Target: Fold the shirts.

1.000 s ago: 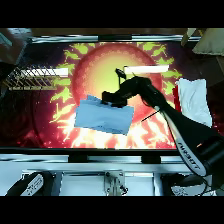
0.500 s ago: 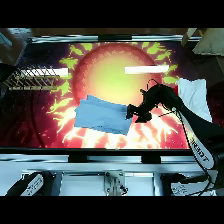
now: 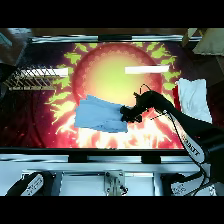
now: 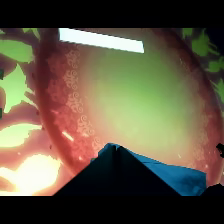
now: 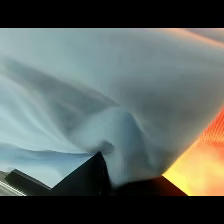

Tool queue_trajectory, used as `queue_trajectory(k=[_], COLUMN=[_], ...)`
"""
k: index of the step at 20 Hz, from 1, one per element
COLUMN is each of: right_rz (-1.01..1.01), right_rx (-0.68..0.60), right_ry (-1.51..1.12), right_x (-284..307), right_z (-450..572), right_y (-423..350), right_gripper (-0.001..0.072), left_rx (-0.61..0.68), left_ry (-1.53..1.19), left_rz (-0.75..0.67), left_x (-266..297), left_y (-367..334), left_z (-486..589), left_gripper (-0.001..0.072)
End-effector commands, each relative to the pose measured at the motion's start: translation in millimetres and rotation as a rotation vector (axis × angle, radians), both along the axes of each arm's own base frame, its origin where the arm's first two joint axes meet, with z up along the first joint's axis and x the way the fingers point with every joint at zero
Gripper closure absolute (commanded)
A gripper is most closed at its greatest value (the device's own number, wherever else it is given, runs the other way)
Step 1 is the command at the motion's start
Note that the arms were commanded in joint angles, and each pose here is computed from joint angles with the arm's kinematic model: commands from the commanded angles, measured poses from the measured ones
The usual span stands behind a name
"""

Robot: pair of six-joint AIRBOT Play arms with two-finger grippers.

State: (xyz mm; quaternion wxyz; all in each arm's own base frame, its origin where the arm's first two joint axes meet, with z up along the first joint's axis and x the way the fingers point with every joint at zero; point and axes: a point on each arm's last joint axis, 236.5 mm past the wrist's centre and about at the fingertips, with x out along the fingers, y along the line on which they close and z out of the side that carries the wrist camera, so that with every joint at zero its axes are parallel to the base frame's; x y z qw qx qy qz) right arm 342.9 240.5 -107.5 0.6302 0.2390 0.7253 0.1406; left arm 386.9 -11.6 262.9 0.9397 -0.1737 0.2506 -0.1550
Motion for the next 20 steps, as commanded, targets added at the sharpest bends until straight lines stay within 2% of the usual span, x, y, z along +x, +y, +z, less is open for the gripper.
queue_trajectory(k=[1,5,9,14,20], right_rz=[0.068,0.026,-0.070,-0.257,-0.603], right_rx=[0.097,0.178,0.200,0.148,0.043], right_ry=[-0.167,-0.466,-0.619,-0.757,-0.995], right_x=[24,71,82,113,182], right_z=[48,188,292,340,365], right_y=[17,-1,-50,-130,-249], right_gripper=[0.0627,0.0627,0.0627,0.0627,0.0627], left_rx=[0.000,0.000,0.000,0.000,-0.001], left_ry=[0.000,0.000,0.001,0.022,0.038], left_rz=[0.001,0.000,0.000,-0.022,-0.036], left_x=[0,0,0,-4,-7], left_y=[0,0,0,-4,-7], left_z=[0,0,0,-4,-7], left_gripper=[0.0677,0.0676,0.0676,0.0676,0.0676])
